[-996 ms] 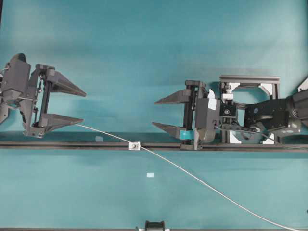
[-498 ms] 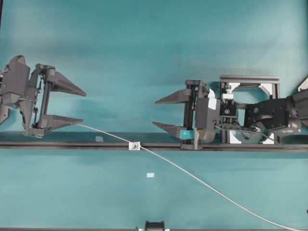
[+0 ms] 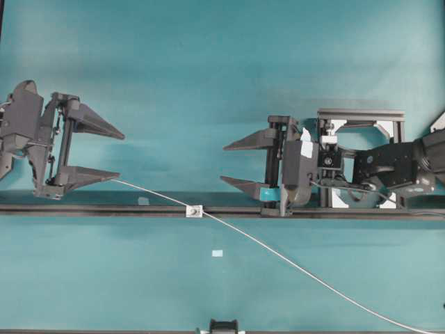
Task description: Insert the wire into the hole on the left side and pull it with the left arm.
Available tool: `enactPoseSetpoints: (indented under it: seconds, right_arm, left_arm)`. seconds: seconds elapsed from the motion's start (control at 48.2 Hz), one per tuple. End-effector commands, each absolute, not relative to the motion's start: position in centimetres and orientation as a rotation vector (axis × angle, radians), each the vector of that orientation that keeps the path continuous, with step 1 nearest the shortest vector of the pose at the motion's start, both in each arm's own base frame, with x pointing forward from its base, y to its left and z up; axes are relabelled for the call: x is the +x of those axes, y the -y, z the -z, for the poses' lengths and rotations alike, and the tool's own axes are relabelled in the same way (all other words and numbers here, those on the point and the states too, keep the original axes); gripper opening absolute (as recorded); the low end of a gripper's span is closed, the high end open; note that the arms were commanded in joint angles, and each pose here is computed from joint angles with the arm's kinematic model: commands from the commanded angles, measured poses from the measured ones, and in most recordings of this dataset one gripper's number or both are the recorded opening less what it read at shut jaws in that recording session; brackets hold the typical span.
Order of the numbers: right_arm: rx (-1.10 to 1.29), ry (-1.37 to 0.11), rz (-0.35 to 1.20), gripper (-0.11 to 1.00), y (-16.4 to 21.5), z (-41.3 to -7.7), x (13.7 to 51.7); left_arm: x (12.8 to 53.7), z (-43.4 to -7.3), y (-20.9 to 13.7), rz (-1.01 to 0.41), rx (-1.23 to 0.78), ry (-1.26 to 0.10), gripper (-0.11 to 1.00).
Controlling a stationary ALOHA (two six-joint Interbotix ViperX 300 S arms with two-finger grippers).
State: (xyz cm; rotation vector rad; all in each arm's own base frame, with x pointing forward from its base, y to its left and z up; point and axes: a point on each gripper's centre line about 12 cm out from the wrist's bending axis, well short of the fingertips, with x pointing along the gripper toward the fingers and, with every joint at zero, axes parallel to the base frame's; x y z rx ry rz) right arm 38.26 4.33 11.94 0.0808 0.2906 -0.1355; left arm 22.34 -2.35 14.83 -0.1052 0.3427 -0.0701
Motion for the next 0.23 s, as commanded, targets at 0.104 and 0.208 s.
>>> enactPoseSetpoints:
  seconds: [0.104, 0.208]
  right_arm:
    - [0.109, -0.237, 0.138, 0.74, -4.29, -13.63, 38.72]
    - [0.142, -0.233, 0.138, 0.74, -4.41, -13.79, 38.90]
  left_arm:
    - [22.90, -15.50, 2.33, 0.070, -0.104, -0.312, 0.82]
    - [23.06, -15.65, 2.42, 0.073, -0.104, -0.307, 0.82]
